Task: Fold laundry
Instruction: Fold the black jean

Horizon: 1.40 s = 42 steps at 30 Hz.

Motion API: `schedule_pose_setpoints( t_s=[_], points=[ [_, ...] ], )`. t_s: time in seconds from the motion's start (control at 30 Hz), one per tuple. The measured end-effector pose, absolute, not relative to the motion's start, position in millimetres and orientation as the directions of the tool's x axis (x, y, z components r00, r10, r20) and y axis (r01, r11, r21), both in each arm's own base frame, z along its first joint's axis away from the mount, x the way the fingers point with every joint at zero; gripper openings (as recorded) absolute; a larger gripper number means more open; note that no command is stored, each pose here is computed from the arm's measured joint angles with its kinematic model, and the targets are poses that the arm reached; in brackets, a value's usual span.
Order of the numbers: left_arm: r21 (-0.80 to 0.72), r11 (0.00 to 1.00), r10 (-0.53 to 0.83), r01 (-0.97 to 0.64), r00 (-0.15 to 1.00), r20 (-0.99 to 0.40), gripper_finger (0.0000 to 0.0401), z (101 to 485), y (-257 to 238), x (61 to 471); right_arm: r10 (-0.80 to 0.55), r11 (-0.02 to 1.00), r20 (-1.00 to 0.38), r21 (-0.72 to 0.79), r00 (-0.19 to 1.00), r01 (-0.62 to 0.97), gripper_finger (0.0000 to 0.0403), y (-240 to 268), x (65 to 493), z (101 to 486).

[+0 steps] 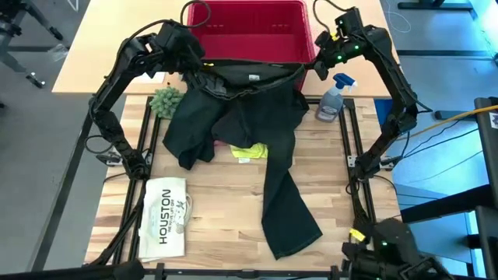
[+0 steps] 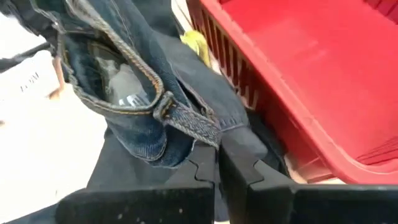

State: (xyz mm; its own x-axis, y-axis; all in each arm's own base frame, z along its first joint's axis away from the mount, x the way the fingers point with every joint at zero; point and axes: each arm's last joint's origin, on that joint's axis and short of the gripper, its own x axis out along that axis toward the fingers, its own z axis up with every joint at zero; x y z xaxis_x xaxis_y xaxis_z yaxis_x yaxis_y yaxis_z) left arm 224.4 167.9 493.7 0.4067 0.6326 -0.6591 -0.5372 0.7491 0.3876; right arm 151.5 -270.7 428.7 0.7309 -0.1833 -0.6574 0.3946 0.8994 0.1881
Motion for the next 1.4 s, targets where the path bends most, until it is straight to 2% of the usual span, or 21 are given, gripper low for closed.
schedule_pose_setpoints(
  t_s=[0.3, 0.53, 0.67, 0.8, 0.87, 1.0, 1.1, 1.17, 1.23, 1.3, 1.4],
  points=[
    [0.382, 0.739, 0.647, -0.555, 0.427, -0.632, 0.0000, 496.4, 177.2, 222.0, -0.167, 0.915, -0.557, 0.220, 0.813, 0.338, 0.0010, -251.6, 132.2, 451.1],
    [0.360, 0.736, 0.649, -0.574, 0.444, -0.618, 0.0000, 498.1, 185.7, 217.5, -0.048, 0.941, -0.422, 0.285, 0.905, 0.182, 0.0018, -233.4, 129.3, 466.6],
    [0.349, 0.743, 0.639, -0.571, 0.452, -0.622, 0.0000, 497.9, 186.8, 216.4, -0.015, 0.947, -0.359, 0.294, 0.933, 0.128, 0.0070, -226.7, 138.9, 475.9],
    [0.346, 0.747, 0.635, -0.567, 0.455, -0.625, 0.0000, 497.7, 186.4, 216.5, 0.144, 0.932, -0.184, 0.354, 0.972, -0.071, 0.0147, -223.8, 153.8, 492.7],
    [0.335, 0.762, 0.617, -0.554, 0.464, -0.636, 0.0000, 496.8, 185.6, 216.4, 0.198, 0.926, -0.149, 0.353, 0.969, -0.135, 0.0183, -218.2, 162.9, 498.1],
    [0.324, 0.800, 0.566, -0.505, 0.455, -0.687, 0.0000, 492.0, 182.3, 213.9, 0.200, 0.939, -0.222, 0.323, 0.954, -0.121, 0.0237, -201.3, 184.9, 491.8],
    [0.321, 0.805, 0.558, -0.498, 0.452, -0.696, 0.0000, 491.1, 181.6, 213.3, 0.078, 0.980, -0.362, 0.197, 0.929, -0.005, 0.0252, -189.3, 207.3, 477.0],
    [0.321, 0.805, 0.559, -0.500, 0.454, -0.694, 0.0000, 491.4, 181.8, 213.6, -0.091, 0.993, -0.491, 0.020, 0.866, 0.115, 0.0249, -179.9, 223.5, 463.9],
    [0.321, 0.803, 0.562, -0.503, 0.458, -0.689, 0.0000, 491.8, 182.1, 213.9, -0.193, 0.981, -0.549, -0.125, 0.814, 0.148, 0.0238, -167.8, 240.5, 453.9],
    [0.321, 0.802, 0.563, -0.503, 0.460, -0.687, 0.0000, 492.0, 182.2, 214.1, -0.187, 0.979, -0.535, -0.169, 0.824, 0.112, 0.0225, -156.3, 254.9, 448.0],
    [0.328, 0.802, 0.566, -0.500, 0.461, -0.683, 0.0000, 492.4, 182.4, 214.3, -0.145, 0.986, -0.548, -0.148, 0.824, 0.075, 0.0206, -149.6, 266.9, 430.9]
  ],
)
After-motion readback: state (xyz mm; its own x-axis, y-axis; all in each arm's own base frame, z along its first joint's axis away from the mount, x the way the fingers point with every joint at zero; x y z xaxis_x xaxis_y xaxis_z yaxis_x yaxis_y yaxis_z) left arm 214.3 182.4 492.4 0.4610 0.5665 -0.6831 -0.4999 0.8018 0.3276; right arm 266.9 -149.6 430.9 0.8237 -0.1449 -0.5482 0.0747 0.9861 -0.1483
